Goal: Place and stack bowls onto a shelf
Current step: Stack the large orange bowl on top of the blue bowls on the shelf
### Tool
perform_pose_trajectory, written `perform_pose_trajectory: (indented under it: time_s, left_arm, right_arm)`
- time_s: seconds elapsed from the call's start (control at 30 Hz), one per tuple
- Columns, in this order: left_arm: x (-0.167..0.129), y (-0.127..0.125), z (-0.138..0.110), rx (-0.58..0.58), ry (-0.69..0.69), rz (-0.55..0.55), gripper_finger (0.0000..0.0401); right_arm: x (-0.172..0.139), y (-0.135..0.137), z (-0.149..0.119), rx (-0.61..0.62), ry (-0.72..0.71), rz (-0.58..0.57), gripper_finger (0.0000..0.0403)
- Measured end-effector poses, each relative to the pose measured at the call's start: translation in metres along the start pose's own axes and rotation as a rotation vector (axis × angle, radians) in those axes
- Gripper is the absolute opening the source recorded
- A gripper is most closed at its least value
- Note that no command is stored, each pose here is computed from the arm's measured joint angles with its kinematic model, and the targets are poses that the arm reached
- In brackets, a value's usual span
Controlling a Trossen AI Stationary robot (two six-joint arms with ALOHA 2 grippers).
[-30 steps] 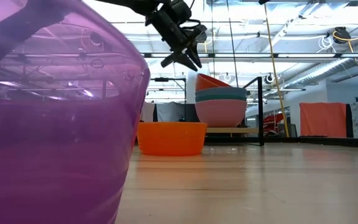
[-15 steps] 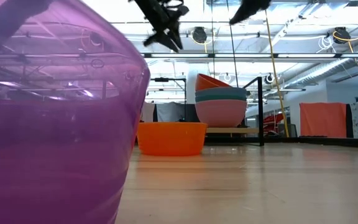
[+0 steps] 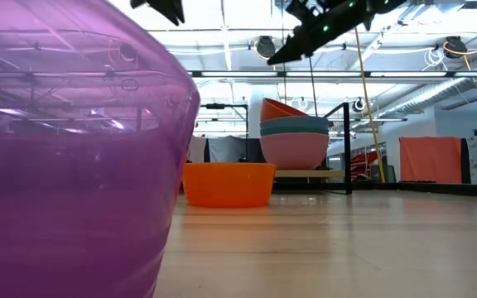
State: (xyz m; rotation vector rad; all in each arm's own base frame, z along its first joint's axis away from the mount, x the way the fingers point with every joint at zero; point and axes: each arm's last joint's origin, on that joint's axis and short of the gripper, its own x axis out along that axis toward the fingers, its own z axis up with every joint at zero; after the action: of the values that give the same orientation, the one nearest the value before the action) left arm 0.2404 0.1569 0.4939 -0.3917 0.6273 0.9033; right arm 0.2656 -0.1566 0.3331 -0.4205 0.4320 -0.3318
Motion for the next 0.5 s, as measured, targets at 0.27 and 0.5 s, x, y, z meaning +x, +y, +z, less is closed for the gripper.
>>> perform_pose_trajectory:
  time_s: [0.27,0.5]
  left_arm:
    - [-0.029,0.014,-0.009,-0.012,-0.006,0.061,0.0088]
    - [-0.029,0.019,-0.012,-0.018,0.021,0.101,0.0088]
  right_arm:
    - [0.032,-0.004,-0.022,0.018,0.05,-0.003,0.0125]
    - [0.049,-0.005,-0.037,0.06,0.069,0.028,0.0125]
